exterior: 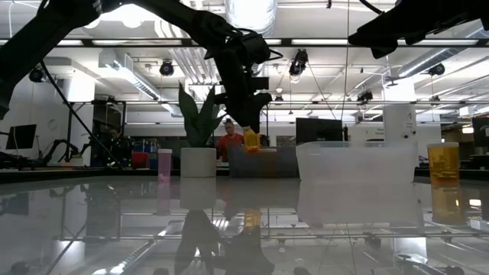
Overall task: Pick and place medicine bottles into bin by pill shape (circle, oval)
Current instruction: Put the large orange pill bottle into the black bin, then put the small orange pill bottle into the white bin
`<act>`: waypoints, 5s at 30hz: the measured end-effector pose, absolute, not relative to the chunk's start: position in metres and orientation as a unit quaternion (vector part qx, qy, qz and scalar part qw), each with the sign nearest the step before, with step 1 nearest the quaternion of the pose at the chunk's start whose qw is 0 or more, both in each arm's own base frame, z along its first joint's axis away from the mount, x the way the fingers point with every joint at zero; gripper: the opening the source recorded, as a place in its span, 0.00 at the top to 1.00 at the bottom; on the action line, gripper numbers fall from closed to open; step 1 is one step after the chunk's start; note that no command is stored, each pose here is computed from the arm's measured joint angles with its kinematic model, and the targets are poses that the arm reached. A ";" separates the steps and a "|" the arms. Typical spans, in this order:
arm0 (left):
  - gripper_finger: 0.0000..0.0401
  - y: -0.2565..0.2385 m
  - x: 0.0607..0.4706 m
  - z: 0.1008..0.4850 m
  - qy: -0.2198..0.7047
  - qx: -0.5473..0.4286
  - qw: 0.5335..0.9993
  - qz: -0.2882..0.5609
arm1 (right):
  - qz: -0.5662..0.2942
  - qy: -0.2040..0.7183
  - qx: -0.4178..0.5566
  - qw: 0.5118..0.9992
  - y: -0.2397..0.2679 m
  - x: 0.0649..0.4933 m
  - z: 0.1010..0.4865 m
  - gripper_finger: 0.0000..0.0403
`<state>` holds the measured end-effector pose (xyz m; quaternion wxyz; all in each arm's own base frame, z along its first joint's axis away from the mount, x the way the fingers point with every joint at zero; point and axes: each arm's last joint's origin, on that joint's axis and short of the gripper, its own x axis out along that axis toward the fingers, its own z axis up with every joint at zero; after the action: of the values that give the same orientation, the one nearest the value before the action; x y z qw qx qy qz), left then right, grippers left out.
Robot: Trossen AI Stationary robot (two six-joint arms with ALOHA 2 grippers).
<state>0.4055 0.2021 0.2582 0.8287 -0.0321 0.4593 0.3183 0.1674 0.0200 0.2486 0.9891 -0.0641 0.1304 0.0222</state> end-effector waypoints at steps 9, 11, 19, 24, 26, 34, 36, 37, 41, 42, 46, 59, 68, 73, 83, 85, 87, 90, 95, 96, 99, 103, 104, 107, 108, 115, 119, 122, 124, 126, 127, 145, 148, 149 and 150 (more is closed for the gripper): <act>0.47 0.202 0.405 0.257 0.465 -0.033 0.826 0.317 | 0.022 0.131 -0.064 0.989 0.020 0.167 0.249 0.67; 0.47 0.201 0.404 0.257 0.469 -0.033 0.824 0.317 | 0.022 0.131 -0.064 0.989 0.020 0.167 0.249 0.67; 0.47 0.201 0.403 0.256 0.472 -0.034 0.822 0.316 | 0.022 0.131 -0.064 0.989 0.020 0.167 0.249 0.67; 0.47 0.201 0.403 0.256 0.472 -0.034 0.822 0.316 | 0.022 0.131 -0.064 0.989 0.020 0.167 0.249 0.66; 0.47 0.201 0.403 0.256 0.472 -0.034 0.822 0.316 | 0.022 0.131 -0.064 0.989 0.020 0.167 0.249 0.66; 0.47 0.201 0.403 0.256 0.472 -0.034 0.822 0.316 | 0.022 0.131 -0.064 0.989 0.020 0.167 0.249 0.67; 0.47 0.201 0.403 0.256 0.472 -0.035 0.822 0.316 | 0.022 0.131 -0.064 0.989 0.020 0.167 0.249 0.67; 0.47 0.201 0.403 0.256 0.472 -0.034 0.822 0.316 | 0.022 0.131 -0.064 0.989 0.020 0.167 0.249 0.67; 0.47 0.201 0.403 0.256 0.472 -0.035 0.822 0.316 | 0.022 0.131 -0.064 0.989 0.020 0.167 0.249 0.67; 0.47 0.201 0.403 0.256 0.472 -0.035 0.822 0.316 | 0.022 0.131 -0.064 0.989 0.020 0.167 0.249 0.67; 0.47 0.201 0.403 0.256 0.472 -0.035 0.823 0.316 | 0.022 0.131 -0.064 0.989 0.020 0.167 0.248 0.67; 0.43 0.201 0.404 0.256 0.471 -0.034 0.823 0.315 | 0.022 0.135 -0.065 0.988 0.020 0.167 0.248 0.67; 0.40 0.201 0.404 0.256 0.467 -0.044 0.823 0.321 | 0.023 0.137 -0.067 0.988 0.020 0.167 0.247 0.67; 0.40 0.201 0.404 0.256 0.467 -0.044 0.823 0.321 | 0.023 0.138 -0.067 0.988 0.020 0.167 0.247 0.66; 0.40 0.199 0.404 0.256 0.467 -0.044 0.823 0.320 | 0.023 0.138 -0.067 0.988 0.020 0.167 0.247 0.67; 0.40 0.196 0.405 0.257 0.467 -0.042 0.825 0.317 | 0.023 0.138 -0.067 0.988 0.020 0.167 0.247 0.68; 0.40 0.190 0.405 0.263 0.463 -0.038 0.829 0.313 | 0.023 0.138 -0.067 0.988 0.020 0.167 0.247 0.68; 0.40 0.175 0.407 0.276 0.450 -0.026 0.841 0.300 | 0.023 0.138 -0.067 0.988 0.020 0.167 0.247 0.68; 0.40 0.141 0.407 0.302 0.428 0.006 0.864 0.266 | 0.022 0.138 -0.066 0.988 0.020 0.167 0.247 0.68; 0.40 0.133 0.408 0.307 0.423 0.014 0.869 0.256 | 0.022 0.138 -0.066 0.988 0.020 0.167 0.247 0.68; 0.40 0.106 0.407 0.322 0.409 0.037 0.883 0.227 | 0.022 0.138 -0.065 0.988 0.020 0.167 0.247 0.68; 0.40 0.070 0.406 0.337 0.393 0.066 0.898 0.186 | 0.020 0.138 -0.056 0.989 0.020 0.167 0.247 0.68; 0.40 0.061 0.406 0.340 0.390 0.073 0.901 0.176 | 0.020 0.138 -0.053 0.989 0.020 0.167 0.247 0.68; 0.40 0.035 0.405 0.346 0.382 0.086 0.908 0.149 | 0.008 0.139 -0.039 0.990 0.019 0.167 0.247 0.68; 0.40 0.027 0.404 0.348 0.378 0.090 0.910 0.140 | 0.000 0.139 -0.034 0.990 0.019 0.167 0.247 0.68; 0.40 -0.025 0.393 0.345 0.373 0.130 0.914 0.095 | -0.030 0.137 0.021 0.990 0.018 0.167 0.247 0.68; 0.40 -0.045 0.379 0.340 0.365 0.156 0.912 0.103 | -0.036 0.141 0.066 0.987 0.018 0.168 0.246 0.68; 0.40 -0.056 0.368 0.338 0.344 0.162 0.919 0.103 | -0.040 0.149 0.104 0.983 0.019 0.170 0.243 0.68; 0.40 -0.061 0.359 0.336 0.328 0.162 0.926 0.098 | -0.035 0.157 0.124 0.979 0.019 0.172 0.241 0.68; 0.40 -0.064 0.352 0.333 0.312 0.161 0.932 0.095 | -0.020 0.168 0.146 0.975 0.021 0.174 0.238 0.68; 0.40 -0.064 0.347 0.332 0.301 0.160 0.935 0.094 | -0.014 0.174 0.156 0.972 0.022 0.175 0.237 0.68; 0.40 -0.047 0.274 0.308 0.210 0.134 0.958 0.139 | 0.012 0.354 0.283 0.891 0.059 0.209 0.257 0.68; 0.40 -0.046 0.267 0.304 0.211 0.134 0.958 0.138 | -0.032 0.416 0.318 0.851 0.064 0.213 0.258 0.68; 0.40 -0.046 0.266 0.303 0.211 0.134 0.958 0.138 | -0.043 0.438 0.330 0.835 0.066 0.214 0.259 0.68; 0.40 -0.046 0.264 0.302 0.208 0.133 0.959 0.138 | -0.054 0.461 0.341 0.817 0.067 0.215 0.260 0.68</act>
<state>0.2642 -0.0456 0.3024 0.9591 0.1333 0.2081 0.1382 0.2153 0.0674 0.2599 0.8171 0.3414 0.4614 -0.0537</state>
